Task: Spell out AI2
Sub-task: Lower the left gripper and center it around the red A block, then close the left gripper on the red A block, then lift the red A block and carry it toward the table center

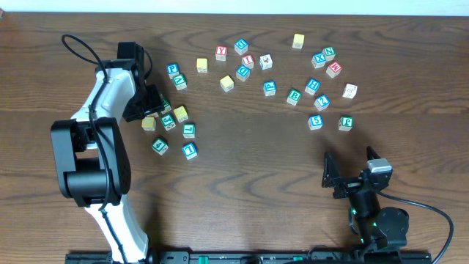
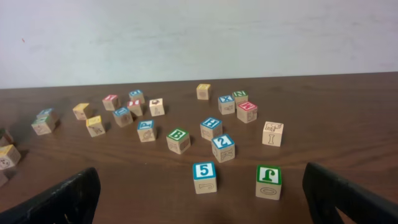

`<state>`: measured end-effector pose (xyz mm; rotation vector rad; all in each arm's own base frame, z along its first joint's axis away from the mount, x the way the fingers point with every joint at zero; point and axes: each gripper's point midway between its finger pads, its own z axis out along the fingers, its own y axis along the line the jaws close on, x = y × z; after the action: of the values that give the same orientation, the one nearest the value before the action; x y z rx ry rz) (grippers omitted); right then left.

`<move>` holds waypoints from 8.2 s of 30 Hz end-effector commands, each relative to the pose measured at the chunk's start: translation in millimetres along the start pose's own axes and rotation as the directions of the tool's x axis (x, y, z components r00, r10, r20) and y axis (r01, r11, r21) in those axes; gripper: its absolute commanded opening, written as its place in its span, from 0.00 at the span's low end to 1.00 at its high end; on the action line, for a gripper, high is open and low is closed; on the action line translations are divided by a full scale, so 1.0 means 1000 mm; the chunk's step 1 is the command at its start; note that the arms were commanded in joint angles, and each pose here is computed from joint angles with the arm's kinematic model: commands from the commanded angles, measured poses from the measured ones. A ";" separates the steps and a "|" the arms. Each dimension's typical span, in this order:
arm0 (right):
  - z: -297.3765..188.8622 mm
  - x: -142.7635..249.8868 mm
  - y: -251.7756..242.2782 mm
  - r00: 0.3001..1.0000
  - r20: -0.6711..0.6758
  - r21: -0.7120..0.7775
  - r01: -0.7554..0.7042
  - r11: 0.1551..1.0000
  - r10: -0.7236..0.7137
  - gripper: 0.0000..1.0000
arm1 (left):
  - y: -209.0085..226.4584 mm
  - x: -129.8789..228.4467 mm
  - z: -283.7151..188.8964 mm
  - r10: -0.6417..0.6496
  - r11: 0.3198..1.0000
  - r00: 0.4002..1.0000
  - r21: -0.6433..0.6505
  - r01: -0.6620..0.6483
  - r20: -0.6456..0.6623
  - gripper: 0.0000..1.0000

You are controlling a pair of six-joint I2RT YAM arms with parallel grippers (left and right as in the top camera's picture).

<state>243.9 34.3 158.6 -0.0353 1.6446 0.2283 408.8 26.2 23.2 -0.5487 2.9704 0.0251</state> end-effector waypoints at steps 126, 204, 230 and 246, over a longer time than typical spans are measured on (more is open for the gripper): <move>0.000 0.000 -0.001 1.000 0.001 0.001 0.010 1.000 -0.010 0.99 | 0.000 -0.017 -0.043 0.141 0.989 0.963 0.019 -0.150 0.231 0.34; 0.000 0.000 -0.001 1.000 0.001 0.001 0.010 1.000 -0.010 0.99 | -0.024 0.027 -0.122 0.128 0.985 0.954 0.074 -0.153 0.270 0.24; 0.000 0.000 -0.001 1.000 0.001 0.001 0.010 1.000 -0.010 0.99 | -0.168 0.134 -0.046 0.585 0.795 0.796 0.084 -0.601 0.155 0.24; 0.000 0.000 -0.001 1.000 0.001 0.001 0.010 1.000 -0.010 0.99 | -0.179 0.130 -0.006 0.691 0.708 0.708 0.061 -0.704 0.147 0.25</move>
<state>243.9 34.3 158.7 -0.0354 1.6442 0.2283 354.8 -189.8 19.9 0.4578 2.8575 -0.0752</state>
